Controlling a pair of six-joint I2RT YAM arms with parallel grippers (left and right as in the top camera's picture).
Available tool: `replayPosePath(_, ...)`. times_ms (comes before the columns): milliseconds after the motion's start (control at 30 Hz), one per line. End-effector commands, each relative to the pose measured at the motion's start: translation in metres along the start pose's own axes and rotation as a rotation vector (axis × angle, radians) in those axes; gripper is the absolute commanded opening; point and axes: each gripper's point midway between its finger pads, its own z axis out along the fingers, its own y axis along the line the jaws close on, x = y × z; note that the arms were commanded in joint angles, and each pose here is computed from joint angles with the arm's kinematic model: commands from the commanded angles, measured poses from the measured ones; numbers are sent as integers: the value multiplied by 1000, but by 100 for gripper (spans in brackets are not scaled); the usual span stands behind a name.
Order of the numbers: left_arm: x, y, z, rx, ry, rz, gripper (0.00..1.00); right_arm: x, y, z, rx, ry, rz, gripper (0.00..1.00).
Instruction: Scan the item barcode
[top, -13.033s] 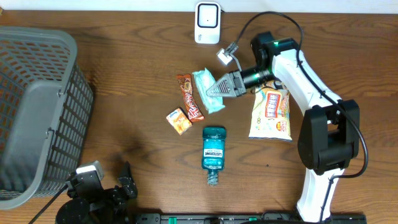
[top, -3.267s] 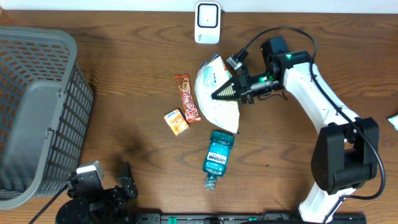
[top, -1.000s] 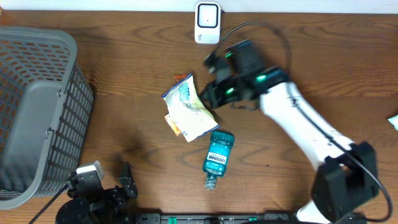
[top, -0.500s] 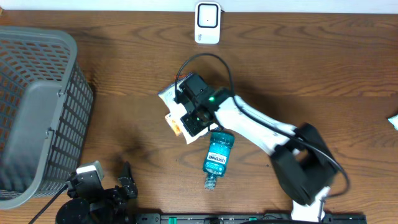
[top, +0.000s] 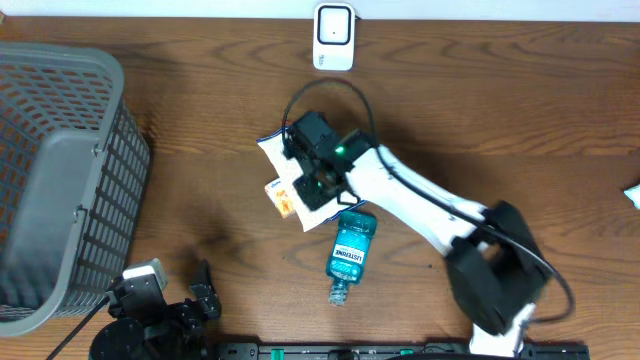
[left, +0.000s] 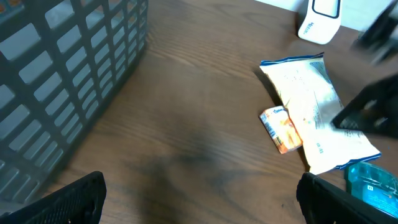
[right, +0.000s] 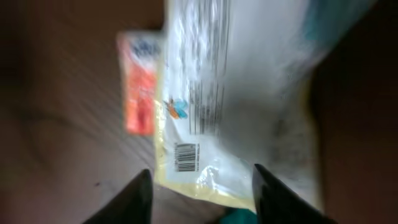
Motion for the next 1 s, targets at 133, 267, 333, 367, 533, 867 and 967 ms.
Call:
replayPosePath(133,0,-1,0,5,0,-9,98,-28,-34,-41,-95,-119,48,76)
replayPosePath(267,0,-1,0,5,0,-9,98,-27,-38,-24,-326,-107,-25,92)
replayPosePath(333,0,-1,0,5,0,-9,98,-25,-47,-11,-401,-104,-17,93)
replayPosePath(367,0,-1,0,5,0,-9,98,-23,-50,-6,-425,-97,-8,94)
replayPosePath(533,0,-1,0,5,0,-9,98,-12,-48,17,-574,-59,27,95)
replayPosePath(867,0,-1,0,5,0,-9,98,15,-28,50,-763,45,80,91)
replayPosePath(967,0,-1,0,5,0,-8,98,21,-29,63,-767,67,90,85)
